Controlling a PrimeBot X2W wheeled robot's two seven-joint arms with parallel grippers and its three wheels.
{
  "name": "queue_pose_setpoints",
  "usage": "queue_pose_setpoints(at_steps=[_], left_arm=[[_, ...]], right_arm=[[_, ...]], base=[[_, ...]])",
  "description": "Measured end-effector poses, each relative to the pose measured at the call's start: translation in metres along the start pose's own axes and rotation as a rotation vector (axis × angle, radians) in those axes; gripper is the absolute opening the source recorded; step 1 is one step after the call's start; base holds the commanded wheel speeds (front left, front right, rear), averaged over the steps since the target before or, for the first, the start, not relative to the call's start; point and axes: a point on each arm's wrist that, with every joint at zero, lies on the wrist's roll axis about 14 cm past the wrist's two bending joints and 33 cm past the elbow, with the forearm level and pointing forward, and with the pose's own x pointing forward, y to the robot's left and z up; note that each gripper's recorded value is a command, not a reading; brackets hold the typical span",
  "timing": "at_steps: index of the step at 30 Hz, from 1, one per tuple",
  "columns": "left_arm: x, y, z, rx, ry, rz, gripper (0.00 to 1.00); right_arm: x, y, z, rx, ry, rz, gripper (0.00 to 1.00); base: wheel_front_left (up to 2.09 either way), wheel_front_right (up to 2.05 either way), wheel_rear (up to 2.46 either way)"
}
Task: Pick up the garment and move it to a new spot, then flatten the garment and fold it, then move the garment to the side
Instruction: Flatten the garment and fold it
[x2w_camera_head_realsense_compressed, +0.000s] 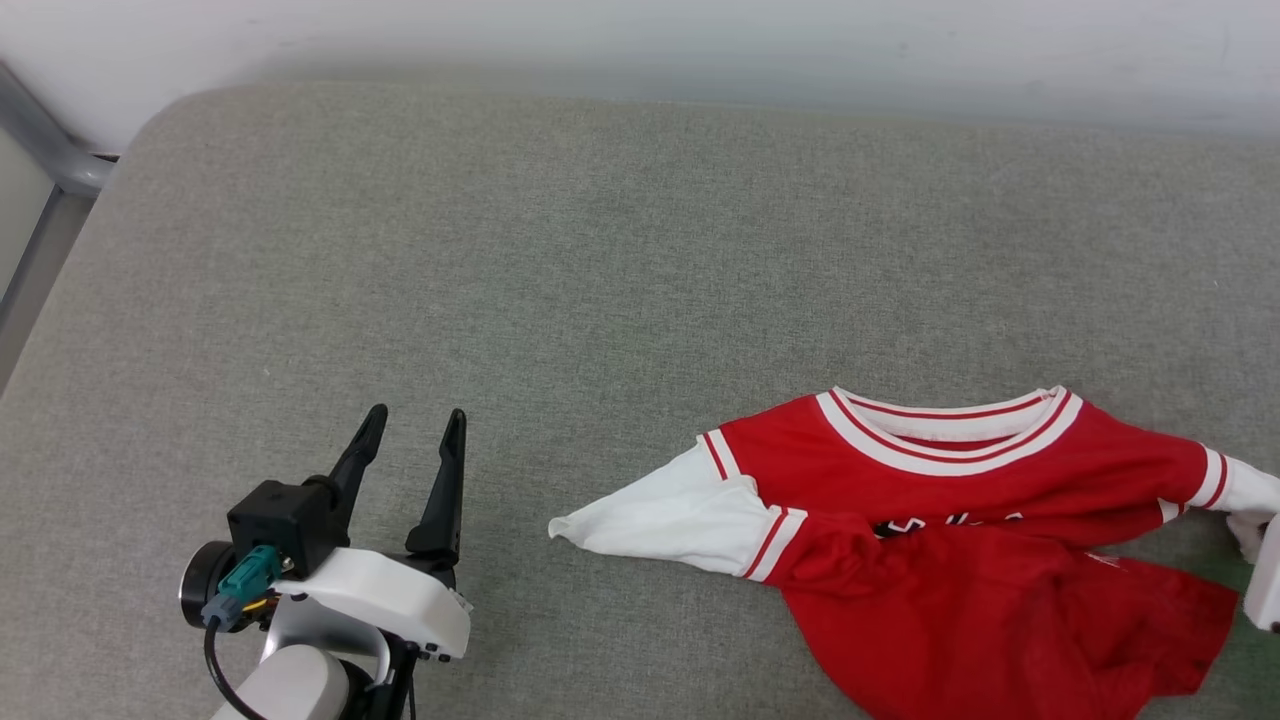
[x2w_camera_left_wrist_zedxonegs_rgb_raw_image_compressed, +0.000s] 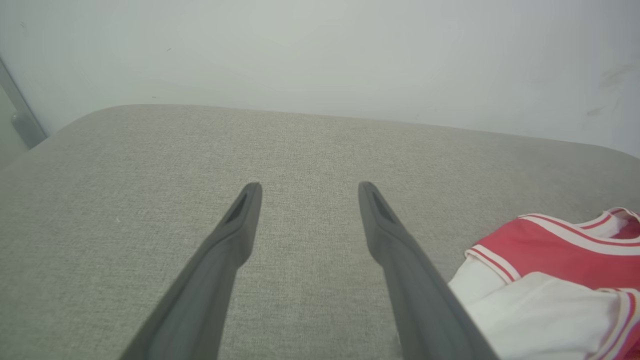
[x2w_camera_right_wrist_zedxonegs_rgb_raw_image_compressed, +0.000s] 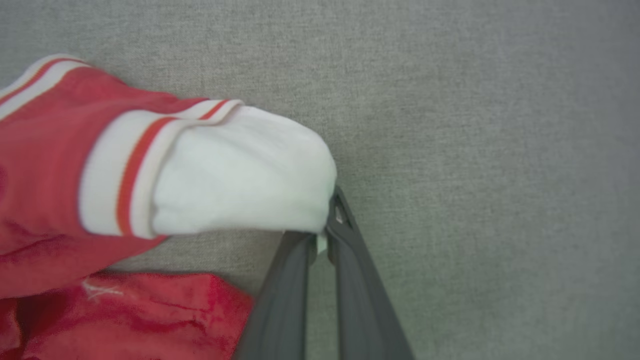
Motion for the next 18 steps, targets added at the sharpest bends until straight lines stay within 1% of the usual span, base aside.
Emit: queue_pose_setpoints(at_steps=[1,2,3,6,10,13,18], left_arm=[[0.000,0.001,-0.001,0.001,0.004,0.002,1.00],[0.000,0.001,-0.002,0.002,0.007,0.003,1.00],[0.000,0.002,-0.002,0.002,0.008,0.003,1.00],[-0.002,0.003,-0.002,0.004,0.006,0.008,1.00],[-0.007,0.005,0.003,0.006,-0.008,0.016,1.00],[-0.014,0.005,0.005,0.002,-0.010,0.021,1.00],[-0.024,0.004,0.012,0.011,-0.024,0.022,1.00]], right_arm=[[0.002,0.002,-0.004,0.009,-0.005,0.005,0.03],[0.004,0.005,-0.005,0.017,-0.017,0.011,0.64],[0.006,0.008,-0.007,0.023,-0.027,0.016,1.00],[0.006,0.010,-0.001,0.050,-0.109,0.023,1.00],[-0.005,0.006,0.008,0.078,-0.232,0.013,1.00],[-0.018,0.003,0.013,0.088,-0.320,0.003,1.00],[-0.049,0.000,0.028,0.090,-0.507,-0.010,1.00]], base=[[0.00,0.00,0.00],[0.00,0.00,0.00],[0.00,0.00,0.00],[0.00,0.00,0.00],[0.00,0.00,0.00],[0.00,0.00,0.00],[0.00,0.00,0.00]])
